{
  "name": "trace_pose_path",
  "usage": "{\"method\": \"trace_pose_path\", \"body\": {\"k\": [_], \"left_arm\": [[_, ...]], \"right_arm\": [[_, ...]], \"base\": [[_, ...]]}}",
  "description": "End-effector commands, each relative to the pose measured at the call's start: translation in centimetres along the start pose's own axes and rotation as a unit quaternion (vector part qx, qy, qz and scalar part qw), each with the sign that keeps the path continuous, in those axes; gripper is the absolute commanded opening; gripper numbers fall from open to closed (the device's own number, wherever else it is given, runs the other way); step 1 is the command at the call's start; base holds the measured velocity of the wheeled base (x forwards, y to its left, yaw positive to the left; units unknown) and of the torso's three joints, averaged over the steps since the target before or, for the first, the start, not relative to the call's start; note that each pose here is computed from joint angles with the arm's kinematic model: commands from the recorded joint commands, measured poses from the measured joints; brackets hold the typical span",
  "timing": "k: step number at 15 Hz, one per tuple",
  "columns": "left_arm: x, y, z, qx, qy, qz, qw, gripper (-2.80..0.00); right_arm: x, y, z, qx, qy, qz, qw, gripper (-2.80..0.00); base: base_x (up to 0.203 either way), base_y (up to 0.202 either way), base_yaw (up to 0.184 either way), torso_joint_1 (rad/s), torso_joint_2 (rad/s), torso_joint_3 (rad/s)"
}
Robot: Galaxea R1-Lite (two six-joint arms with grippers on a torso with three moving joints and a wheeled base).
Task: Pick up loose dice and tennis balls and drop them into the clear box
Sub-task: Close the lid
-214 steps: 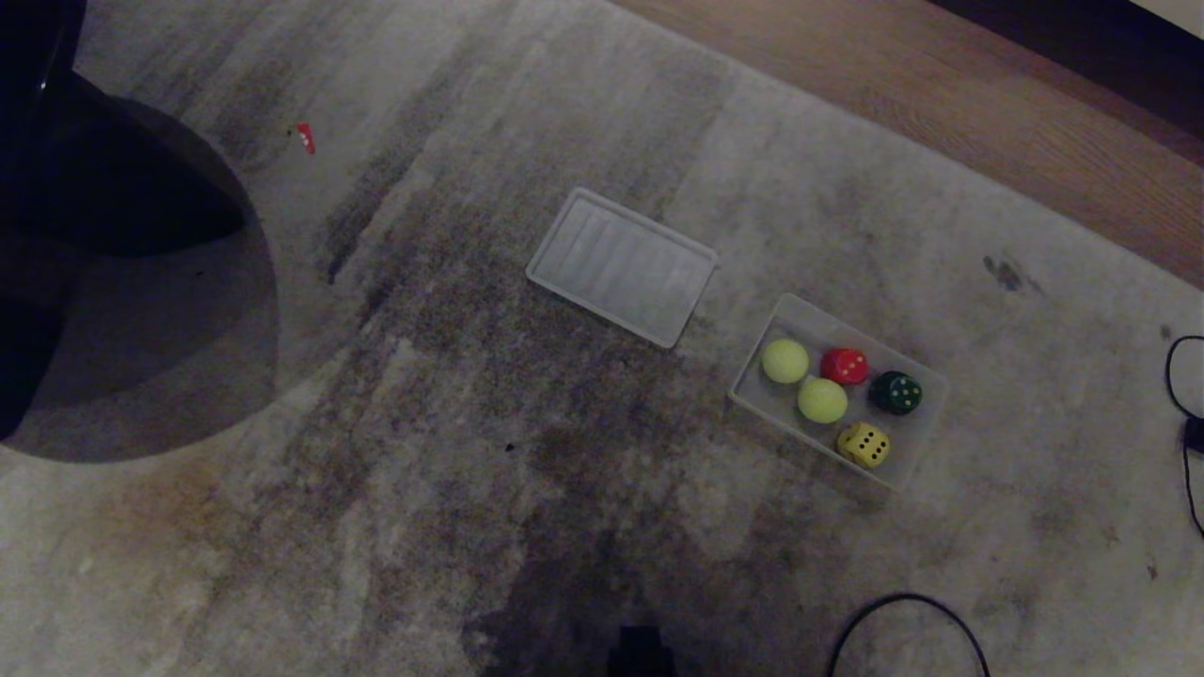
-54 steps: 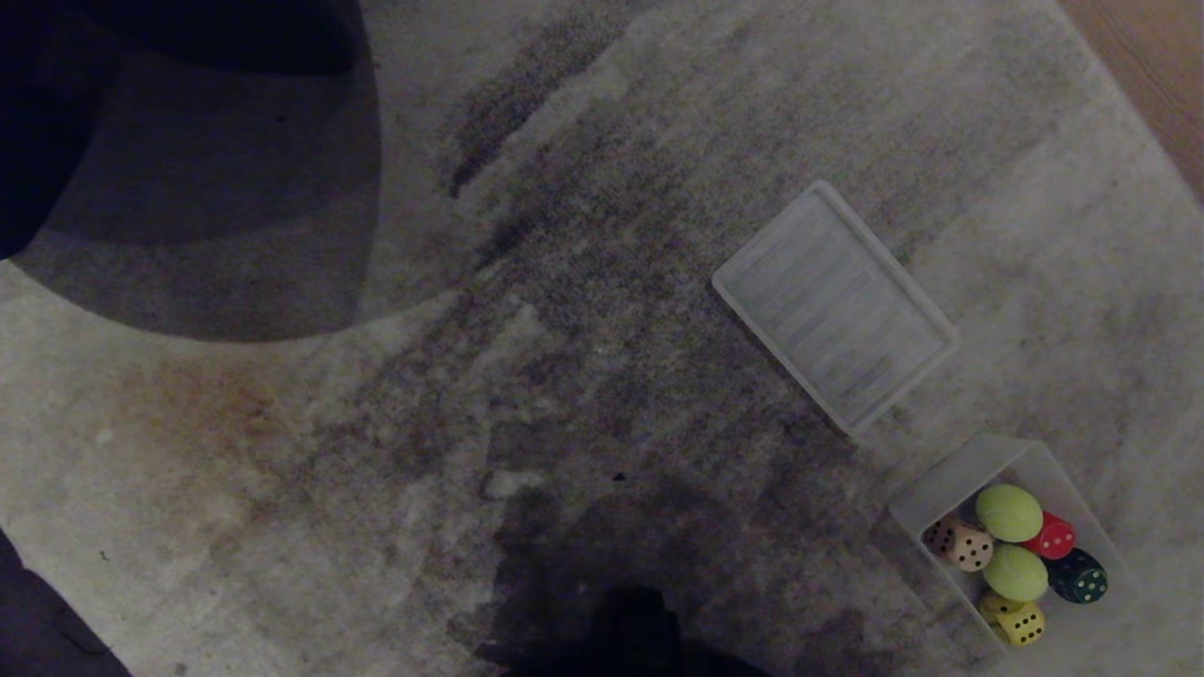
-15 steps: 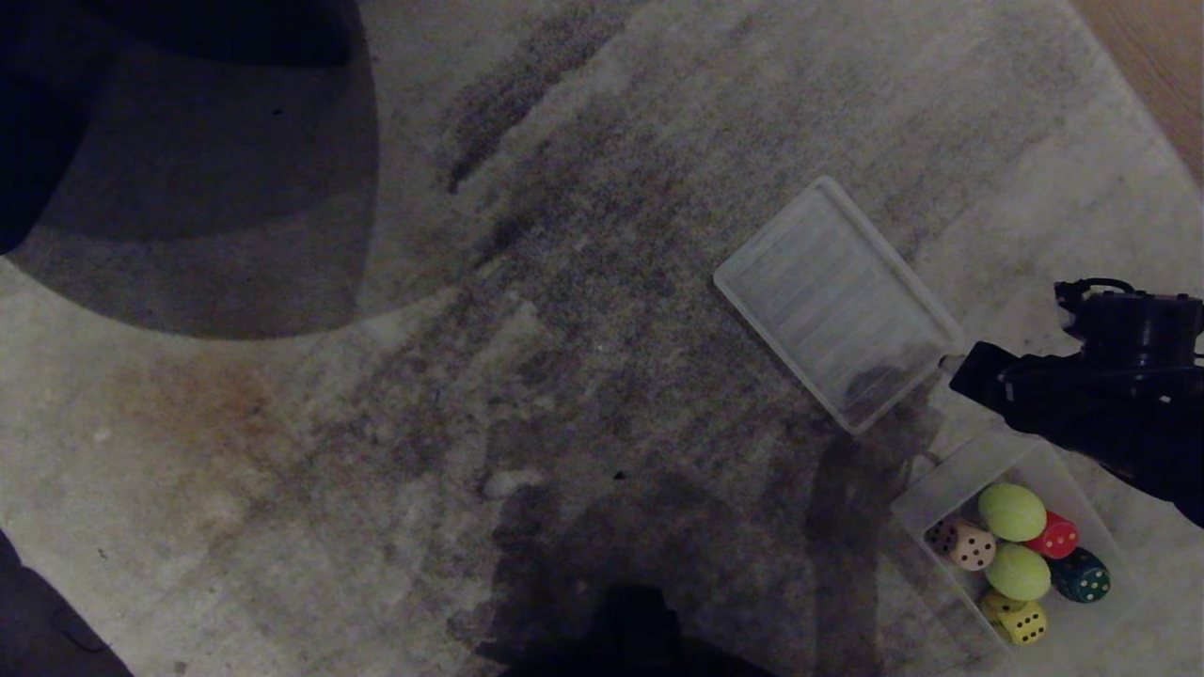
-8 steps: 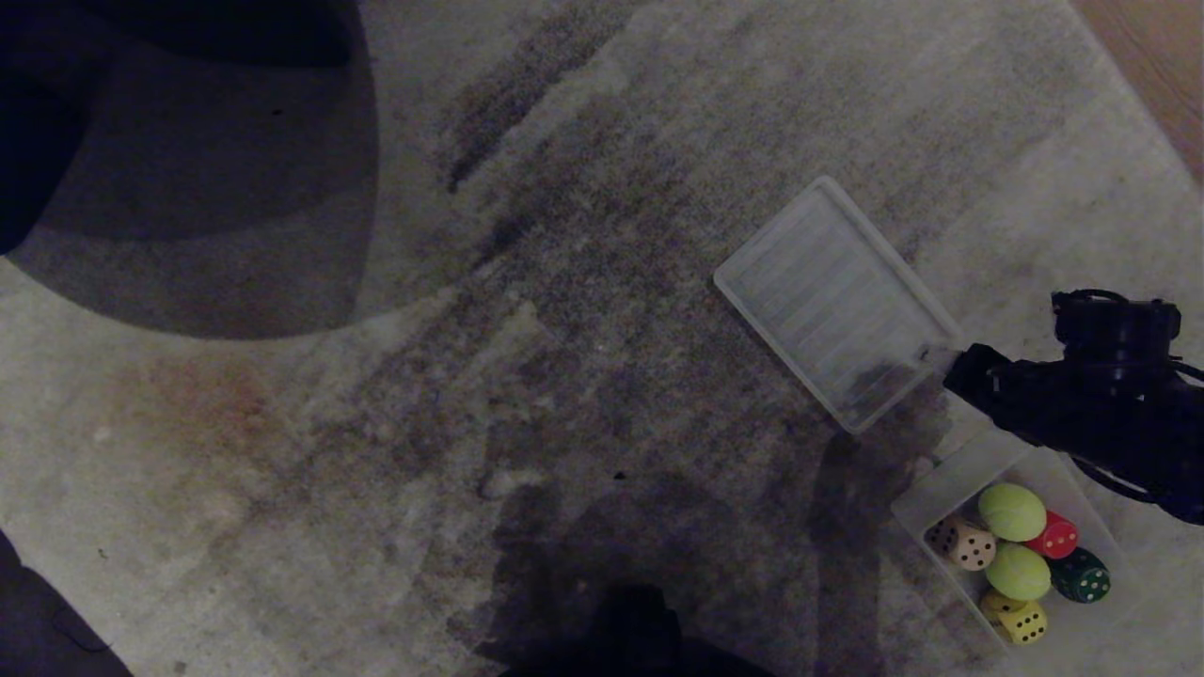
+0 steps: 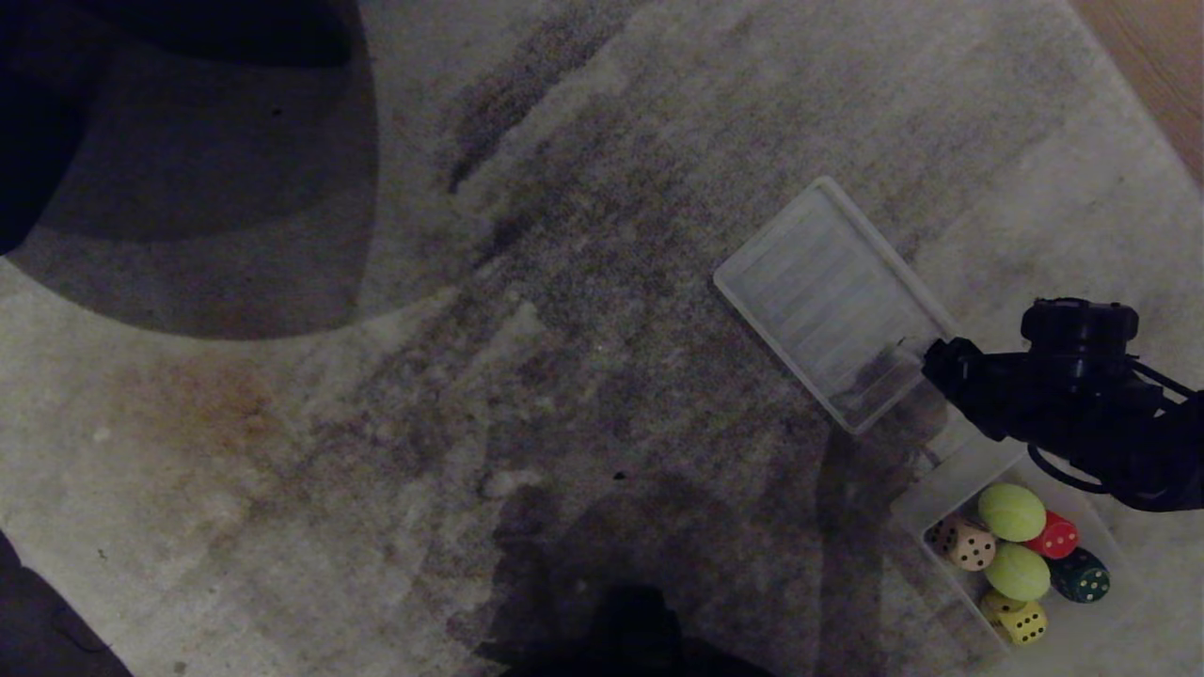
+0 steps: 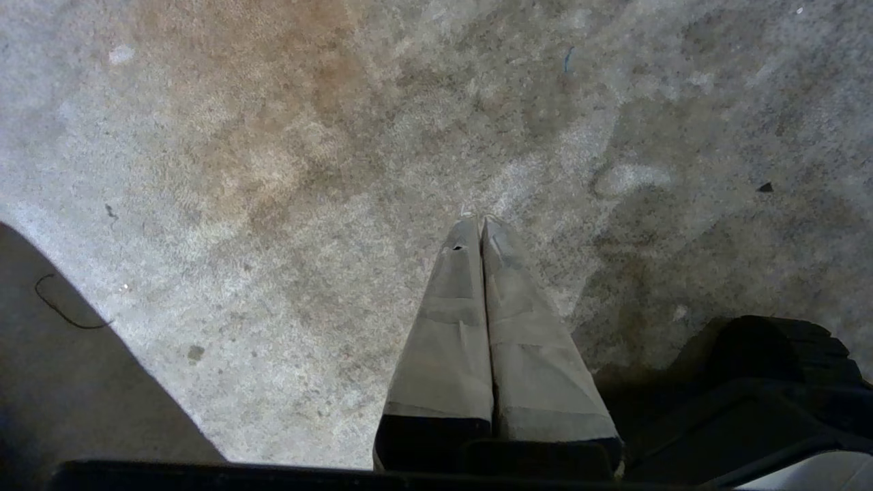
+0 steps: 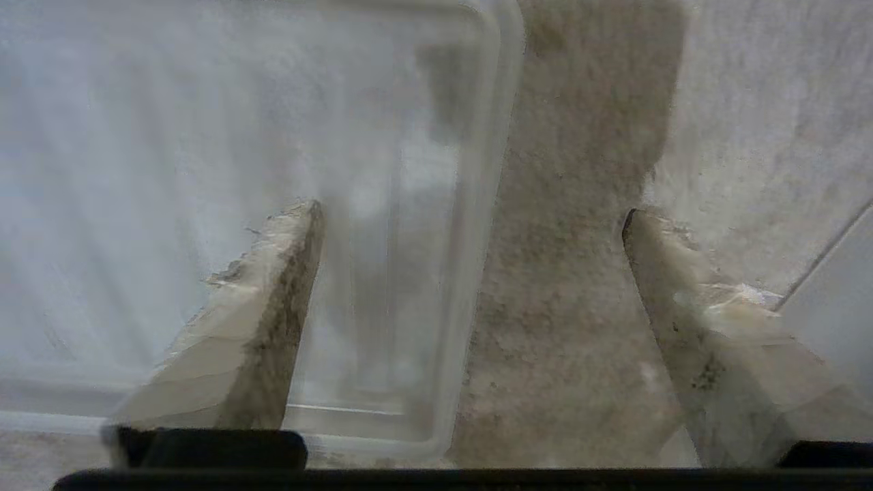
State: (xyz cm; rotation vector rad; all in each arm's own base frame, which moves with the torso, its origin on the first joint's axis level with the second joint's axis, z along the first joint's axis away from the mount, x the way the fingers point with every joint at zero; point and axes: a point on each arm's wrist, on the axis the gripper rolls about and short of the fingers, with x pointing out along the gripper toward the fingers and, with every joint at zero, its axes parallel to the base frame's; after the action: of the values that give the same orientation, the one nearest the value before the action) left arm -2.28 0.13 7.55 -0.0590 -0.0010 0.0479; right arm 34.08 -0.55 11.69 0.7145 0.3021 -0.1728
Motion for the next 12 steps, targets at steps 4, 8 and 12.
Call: {"method": "trace_pose_path", "body": {"k": [4,8,12], "left_arm": [[0.0,0.0,0.0,0.0,0.001,0.0,1.0,-2.8],[0.0,0.0,0.0,0.0,0.001,0.001,1.0,-2.8],[0.0,0.0,0.0,0.0,0.001,0.001,1.0,-2.8]], "right_arm": [[1.0,-0.5,-0.5,-0.001,0.002,0.001,1.0,-2.8],[1.1,-0.4,-0.4,-0.007,-0.007,0.007,1.0,-2.8],[-0.2,0.4,0.6,-0.006,-0.03,0.025,0.999,-2.8]], "base": [[0.0,0.0,0.0,0.0,0.0,0.0],[0.0,0.0,0.0,0.0,0.0,0.0],[0.0,0.0,0.0,0.0,0.0,0.0]]}}
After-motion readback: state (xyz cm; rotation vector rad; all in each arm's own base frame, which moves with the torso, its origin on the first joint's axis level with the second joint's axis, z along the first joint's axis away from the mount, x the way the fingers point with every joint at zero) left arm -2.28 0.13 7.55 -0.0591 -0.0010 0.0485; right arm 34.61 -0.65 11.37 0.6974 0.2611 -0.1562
